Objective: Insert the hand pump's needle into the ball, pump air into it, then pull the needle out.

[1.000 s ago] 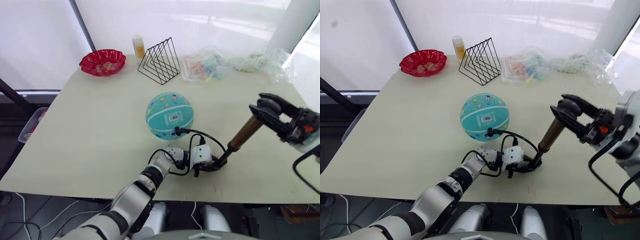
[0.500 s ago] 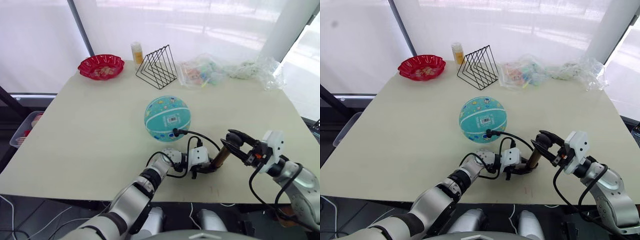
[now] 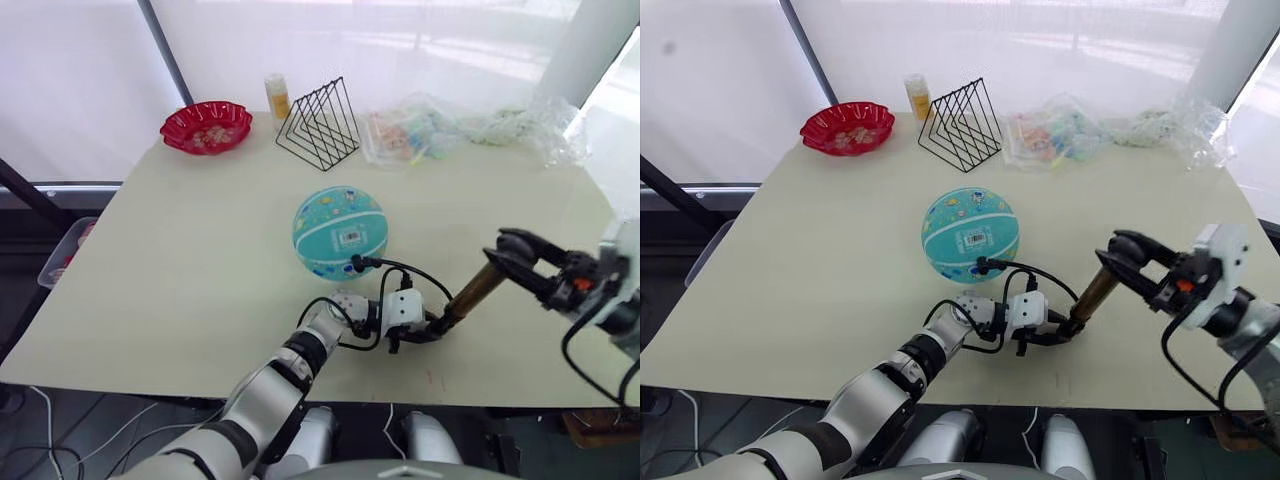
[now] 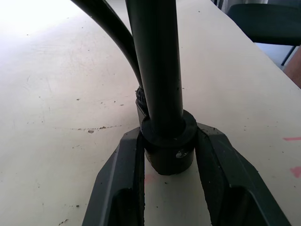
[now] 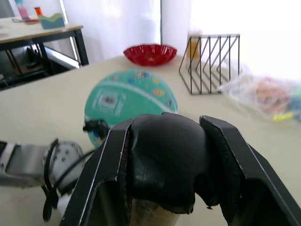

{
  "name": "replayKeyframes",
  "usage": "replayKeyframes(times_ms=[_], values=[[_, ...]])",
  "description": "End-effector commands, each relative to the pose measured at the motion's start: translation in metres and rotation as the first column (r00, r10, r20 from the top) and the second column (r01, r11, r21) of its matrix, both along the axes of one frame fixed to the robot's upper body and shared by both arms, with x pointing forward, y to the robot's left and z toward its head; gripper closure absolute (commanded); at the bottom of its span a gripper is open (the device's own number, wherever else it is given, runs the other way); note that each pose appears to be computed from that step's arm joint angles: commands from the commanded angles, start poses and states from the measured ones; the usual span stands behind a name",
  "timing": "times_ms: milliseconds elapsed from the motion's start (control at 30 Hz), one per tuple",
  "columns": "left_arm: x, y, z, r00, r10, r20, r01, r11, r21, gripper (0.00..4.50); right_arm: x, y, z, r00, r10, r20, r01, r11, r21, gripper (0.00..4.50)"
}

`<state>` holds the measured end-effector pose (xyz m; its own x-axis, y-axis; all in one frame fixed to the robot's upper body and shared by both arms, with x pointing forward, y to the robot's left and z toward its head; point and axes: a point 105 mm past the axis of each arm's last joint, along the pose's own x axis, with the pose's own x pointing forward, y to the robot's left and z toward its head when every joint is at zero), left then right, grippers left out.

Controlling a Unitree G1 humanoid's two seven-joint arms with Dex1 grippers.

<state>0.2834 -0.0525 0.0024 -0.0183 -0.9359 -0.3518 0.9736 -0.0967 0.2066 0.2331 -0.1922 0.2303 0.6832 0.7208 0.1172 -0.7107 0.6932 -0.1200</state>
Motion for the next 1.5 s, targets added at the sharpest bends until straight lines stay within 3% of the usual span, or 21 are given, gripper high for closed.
replayKeyframes(times_ms=[33, 100, 167, 233, 433, 600, 733, 833, 1033, 1400, 1500], values=[[-0.023, 0.035, -0.058, 0.991, 0.016, -0.131, 0.015, 0.973, 0.23, 3.46, -0.015, -0.004, 0.055, 0.979, -0.034, 0.199, 0.03, 0.999, 0.025, 2.87], [-0.022, 0.036, -0.058, 0.991, 0.016, -0.131, 0.015, 0.973, 0.231, 3.46, -0.015, -0.002, 0.056, 0.981, -0.032, 0.192, 0.026, 0.999, 0.031, 2.87], [-0.022, 0.036, -0.058, 0.991, 0.016, -0.132, 0.015, 0.973, 0.231, 3.46, -0.012, 0.002, 0.038, 0.992, -0.026, 0.127, 0.026, 1.0, -0.001, 2.87], [-0.022, 0.035, -0.057, 0.991, 0.014, -0.132, 0.017, 0.973, 0.231, 3.46, -0.008, 0.006, 0.009, 0.999, -0.016, 0.036, 0.018, 0.998, -0.065, 2.87], [-0.021, 0.034, -0.056, 0.992, 0.016, -0.126, 0.013, 0.973, 0.23, 3.46, 0.002, -0.001, -0.111, 0.96, -0.089, -0.264, 0.037, 0.98, -0.196, 2.87], [-0.021, 0.034, -0.056, 0.992, 0.023, -0.126, 0.006, 0.974, 0.229, 3.46, 0.0, 0.006, -0.158, 0.936, -0.092, -0.341, 0.035, 0.985, -0.17, 2.87], [-0.021, 0.034, -0.057, 0.992, 0.026, -0.127, 0.004, 0.974, 0.228, 3.46, 0.0, 0.009, -0.179, 0.924, -0.106, -0.367, 0.061, 0.989, -0.131, 2.87], [-0.021, 0.034, -0.057, 0.992, 0.026, -0.126, 0.004, 0.974, 0.228, 3.46, 0.002, 0.01, -0.169, 0.941, -0.103, -0.323, 0.069, 0.991, -0.117, 2.87], [-0.022, 0.036, -0.058, 0.991, 0.023, -0.131, 0.007, 0.974, 0.228, 3.46, 0.002, 0.005, -0.091, 0.992, -0.062, -0.105, 0.055, 0.996, -0.069, 2.87], [-0.024, 0.037, -0.059, 0.991, 0.016, -0.133, 0.015, 0.973, 0.231, 3.46, -0.015, -0.018, 0.035, 0.983, -0.077, 0.167, 0.072, 0.997, 0.034, 2.87], [-0.024, 0.037, -0.059, 0.991, 0.014, -0.132, 0.016, 0.973, 0.23, 3.46, -0.014, -0.018, 0.048, 0.978, -0.084, 0.191, 0.07, 0.994, 0.081, 2.87]])
